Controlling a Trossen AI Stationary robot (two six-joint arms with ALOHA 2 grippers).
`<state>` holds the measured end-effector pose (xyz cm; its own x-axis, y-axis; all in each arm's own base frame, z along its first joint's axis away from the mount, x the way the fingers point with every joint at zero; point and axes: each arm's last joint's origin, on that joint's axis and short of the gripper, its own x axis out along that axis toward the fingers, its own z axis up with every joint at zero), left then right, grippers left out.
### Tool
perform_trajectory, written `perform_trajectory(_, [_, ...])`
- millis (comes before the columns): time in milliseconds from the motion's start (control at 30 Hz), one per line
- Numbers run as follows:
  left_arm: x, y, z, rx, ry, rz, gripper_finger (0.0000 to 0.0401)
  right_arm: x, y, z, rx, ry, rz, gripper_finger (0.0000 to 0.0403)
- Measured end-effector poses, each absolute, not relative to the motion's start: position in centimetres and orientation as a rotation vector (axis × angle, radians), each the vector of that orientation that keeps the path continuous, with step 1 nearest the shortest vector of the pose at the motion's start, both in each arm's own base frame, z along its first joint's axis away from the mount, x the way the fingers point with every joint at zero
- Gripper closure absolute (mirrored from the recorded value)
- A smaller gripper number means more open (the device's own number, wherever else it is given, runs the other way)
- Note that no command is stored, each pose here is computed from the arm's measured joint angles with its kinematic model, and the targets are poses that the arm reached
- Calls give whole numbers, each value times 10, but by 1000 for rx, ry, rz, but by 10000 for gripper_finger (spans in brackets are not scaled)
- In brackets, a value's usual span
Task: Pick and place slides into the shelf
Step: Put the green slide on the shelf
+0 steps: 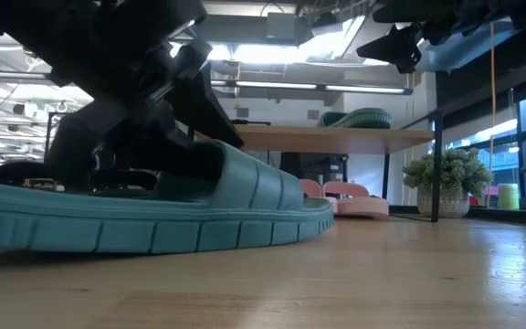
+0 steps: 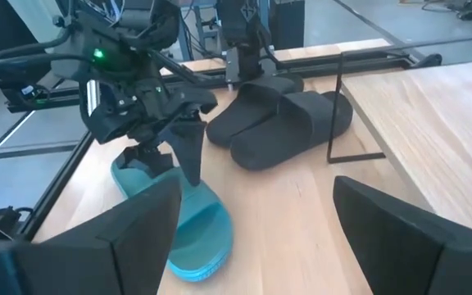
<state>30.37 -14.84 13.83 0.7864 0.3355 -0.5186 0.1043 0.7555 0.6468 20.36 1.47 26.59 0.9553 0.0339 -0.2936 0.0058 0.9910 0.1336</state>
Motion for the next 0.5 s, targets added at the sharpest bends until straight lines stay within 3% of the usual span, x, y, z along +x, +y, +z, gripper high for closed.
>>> perform_trajectory(233, [305, -145, 138, 685, 670, 148, 249, 203, 15, 265, 134, 305, 14, 83])
perform_trajectory(500, [305, -145, 138, 658, 664, 161, 382, 203, 15, 265, 134, 307, 14, 83])
